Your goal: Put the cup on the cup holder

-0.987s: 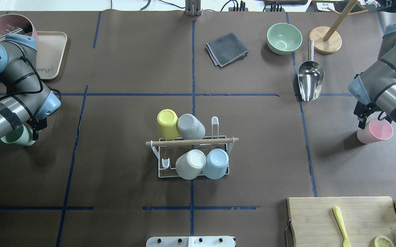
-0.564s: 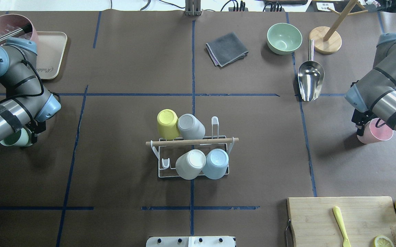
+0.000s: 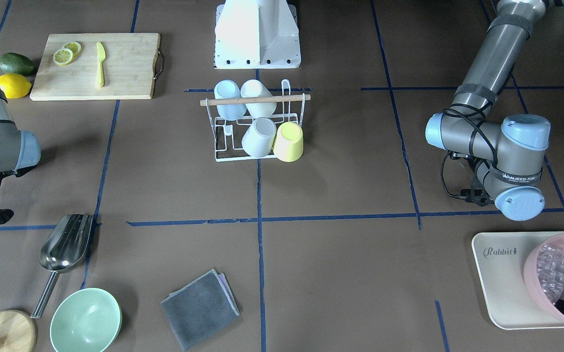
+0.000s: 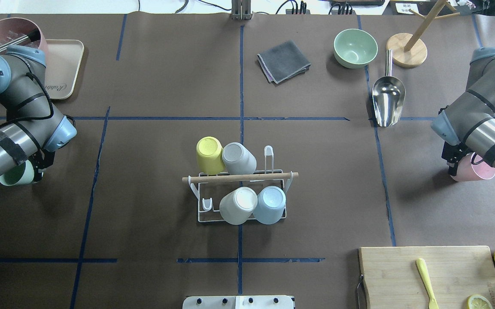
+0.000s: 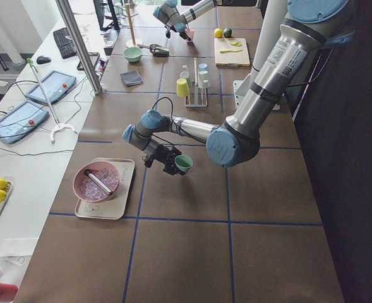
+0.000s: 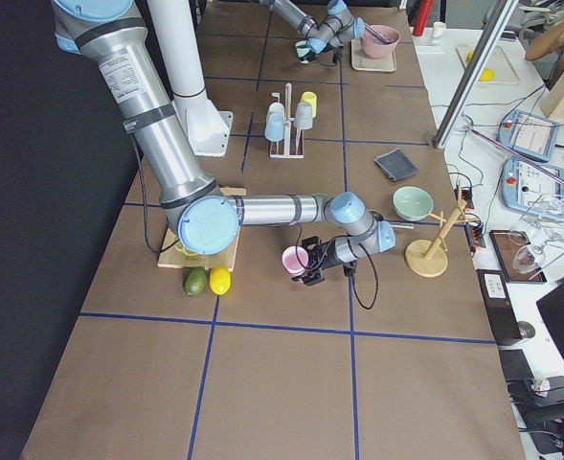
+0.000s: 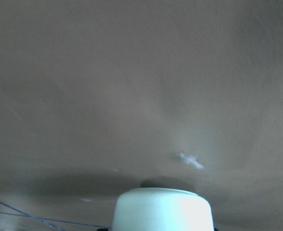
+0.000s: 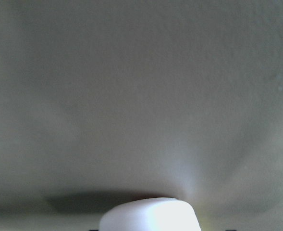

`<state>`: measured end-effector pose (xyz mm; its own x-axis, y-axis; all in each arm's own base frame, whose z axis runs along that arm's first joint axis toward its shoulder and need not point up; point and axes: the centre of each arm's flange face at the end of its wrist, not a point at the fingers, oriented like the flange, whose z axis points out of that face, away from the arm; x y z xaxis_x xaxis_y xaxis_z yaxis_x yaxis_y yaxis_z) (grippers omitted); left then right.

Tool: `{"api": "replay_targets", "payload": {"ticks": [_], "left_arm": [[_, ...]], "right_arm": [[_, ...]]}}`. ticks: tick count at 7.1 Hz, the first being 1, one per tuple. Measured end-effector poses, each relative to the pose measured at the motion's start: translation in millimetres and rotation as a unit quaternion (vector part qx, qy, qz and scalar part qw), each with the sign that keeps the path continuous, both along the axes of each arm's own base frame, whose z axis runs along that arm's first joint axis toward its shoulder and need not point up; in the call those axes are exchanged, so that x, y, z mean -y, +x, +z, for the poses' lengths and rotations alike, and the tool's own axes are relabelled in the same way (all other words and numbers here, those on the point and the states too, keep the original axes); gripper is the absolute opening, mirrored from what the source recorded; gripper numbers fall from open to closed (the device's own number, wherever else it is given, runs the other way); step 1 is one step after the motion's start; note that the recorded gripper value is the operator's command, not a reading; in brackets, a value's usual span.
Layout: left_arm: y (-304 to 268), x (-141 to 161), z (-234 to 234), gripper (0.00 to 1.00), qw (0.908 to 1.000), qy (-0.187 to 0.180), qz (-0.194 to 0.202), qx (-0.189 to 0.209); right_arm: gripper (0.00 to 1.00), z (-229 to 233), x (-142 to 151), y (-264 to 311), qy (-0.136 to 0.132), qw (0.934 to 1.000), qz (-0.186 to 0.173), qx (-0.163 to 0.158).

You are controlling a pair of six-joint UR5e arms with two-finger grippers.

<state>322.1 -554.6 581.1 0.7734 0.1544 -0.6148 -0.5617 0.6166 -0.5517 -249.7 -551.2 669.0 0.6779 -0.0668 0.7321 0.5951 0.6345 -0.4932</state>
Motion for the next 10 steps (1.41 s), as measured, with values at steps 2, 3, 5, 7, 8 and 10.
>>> {"api": "replay_targets", "payload": {"ticks": [2,3,5,7,8,10], "left_arm": [[-28,12,-63,0.06,0.9982,0.046,-0.021,-0.032],[-45,16,-102,0.06,0.9942,0.084,-0.034,-0.057],[-62,7,-175,0.06,0.9737,0.181,-0.046,-0.131],[-63,-1,-230,0.06,0.9384,0.270,-0.050,-0.210],[-61,0,-250,0.05,0.9234,0.301,-0.048,-0.233],[-51,6,-292,0.05,0.8847,0.369,-0.042,-0.282]], "right_arm": [[0.00,-1,1,1,0.000,1.0000,0.001,0.001],[0.00,-7,8,7,0.003,1.0000,0.007,0.001],[0.00,-38,34,38,0.028,0.9990,0.033,0.006],[0.00,-100,57,83,0.092,0.9930,0.068,0.030],[0.00,-129,63,96,0.125,0.9880,0.079,0.044],[0.00,-186,69,113,0.230,0.9633,0.093,0.102]]}}
